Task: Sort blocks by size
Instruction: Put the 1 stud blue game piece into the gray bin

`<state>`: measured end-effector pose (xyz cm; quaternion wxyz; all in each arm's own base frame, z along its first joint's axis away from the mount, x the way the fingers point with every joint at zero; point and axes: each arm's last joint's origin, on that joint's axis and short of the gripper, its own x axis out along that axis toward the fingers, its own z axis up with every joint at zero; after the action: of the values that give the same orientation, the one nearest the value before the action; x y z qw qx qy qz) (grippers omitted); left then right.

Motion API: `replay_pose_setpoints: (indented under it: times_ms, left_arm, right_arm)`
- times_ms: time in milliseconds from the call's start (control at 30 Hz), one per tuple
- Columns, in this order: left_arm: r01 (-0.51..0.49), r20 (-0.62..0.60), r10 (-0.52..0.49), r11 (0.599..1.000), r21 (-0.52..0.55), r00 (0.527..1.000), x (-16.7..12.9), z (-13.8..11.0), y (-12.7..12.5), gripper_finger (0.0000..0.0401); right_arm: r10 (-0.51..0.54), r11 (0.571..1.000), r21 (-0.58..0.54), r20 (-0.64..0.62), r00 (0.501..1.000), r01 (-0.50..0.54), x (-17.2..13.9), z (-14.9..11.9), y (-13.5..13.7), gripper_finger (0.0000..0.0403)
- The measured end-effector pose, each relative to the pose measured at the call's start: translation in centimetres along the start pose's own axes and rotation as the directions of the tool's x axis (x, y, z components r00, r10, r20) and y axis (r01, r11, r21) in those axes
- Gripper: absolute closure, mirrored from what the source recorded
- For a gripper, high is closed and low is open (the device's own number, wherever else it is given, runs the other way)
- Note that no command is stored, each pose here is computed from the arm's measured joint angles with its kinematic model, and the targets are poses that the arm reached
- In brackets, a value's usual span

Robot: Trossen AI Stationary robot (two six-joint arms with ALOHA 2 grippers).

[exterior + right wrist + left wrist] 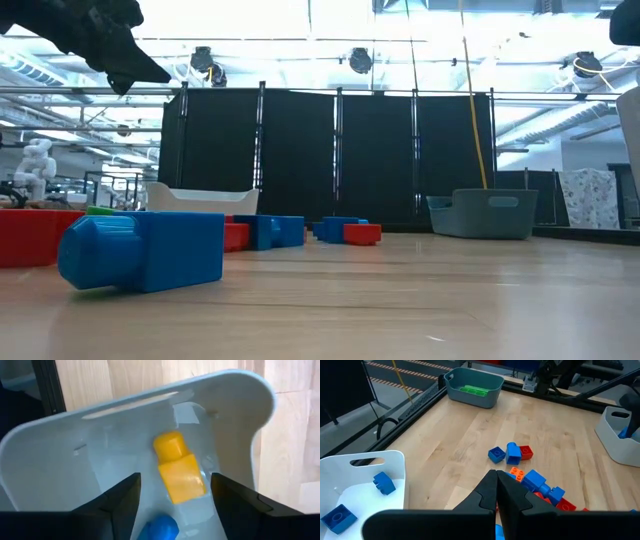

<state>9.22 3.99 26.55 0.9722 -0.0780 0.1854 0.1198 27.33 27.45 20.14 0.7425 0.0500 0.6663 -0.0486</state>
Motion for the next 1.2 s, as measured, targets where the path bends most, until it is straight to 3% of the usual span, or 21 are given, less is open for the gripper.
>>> replay_pose_setpoints:
  times_ms: [233, 333, 433, 533, 700, 867, 1033, 1200]
  left_arm:
    - [0.0, 0.0, 0.0, 1.0, 0.0, 1.0, 0.0, 0.0, 0.0, 0.039]
    - [0.0, 0.0, 0.0, 1.0, 0.0, 1.0, 0.0, 0.0, 0.0, 0.039]
    - [0.0, 0.0, 0.0, 1.0, 0.0, 1.0, 0.0, 0.0, 0.0, 0.039]
    - [0.0, 0.0, 0.0, 1.0, 0.0, 1.0, 0.0, 0.0, 0.0, 0.039]
    - [0.0, 0.0, 0.0, 1.0, 0.0, 1.0, 0.0, 0.0, 0.0, 0.039]
    - [0.0, 0.001, 0.0, 1.0, 0.0, 1.0, 0.0, 0.0, 0.0, 0.039]
    - [0.0, 0.0, 0.0, 1.0, 0.0, 1.0, 0.0, 0.0, 0.0, 0.039]
    - [0.0, 0.0, 0.0, 1.0, 0.0, 1.0, 0.0, 0.0, 0.0, 0.039]
  right_arm:
    - [-0.009, 1.0, 0.027, 0.013, 1.0, 0.009, -5.3, 0.3, -2.2, 0.0197]
    - [-0.056, 0.998, -0.001, 0.158, 0.986, 0.056, -8.1, 1.0, -3.8, 0.0198]
    - [-0.135, 0.982, -0.071, 0.396, 0.908, 0.177, -10.4, 2.5, -5.5, 0.0198]
    - [-0.165, 0.95, -0.143, 0.531, 0.831, 0.279, -11.2, 4.8, -6.8, 0.0198]
    - [-0.113, 0.897, -0.267, 0.631, 0.768, 0.352, -11.1, 9.4, -8.8, 0.0198]
    - [0.08, 0.835, -0.46, 0.644, 0.761, 0.302, -8.7, 13.6, -9.4, 0.0198]
    - [0.204, 0.745, -0.599, 0.624, 0.754, 0.295, -6.3, 15.8, -9.3, 0.0197]
    - [0.296, 0.689, -0.681, 0.577, 0.761, 0.249, -3.7, 17.0, -8.8, 0.0197]
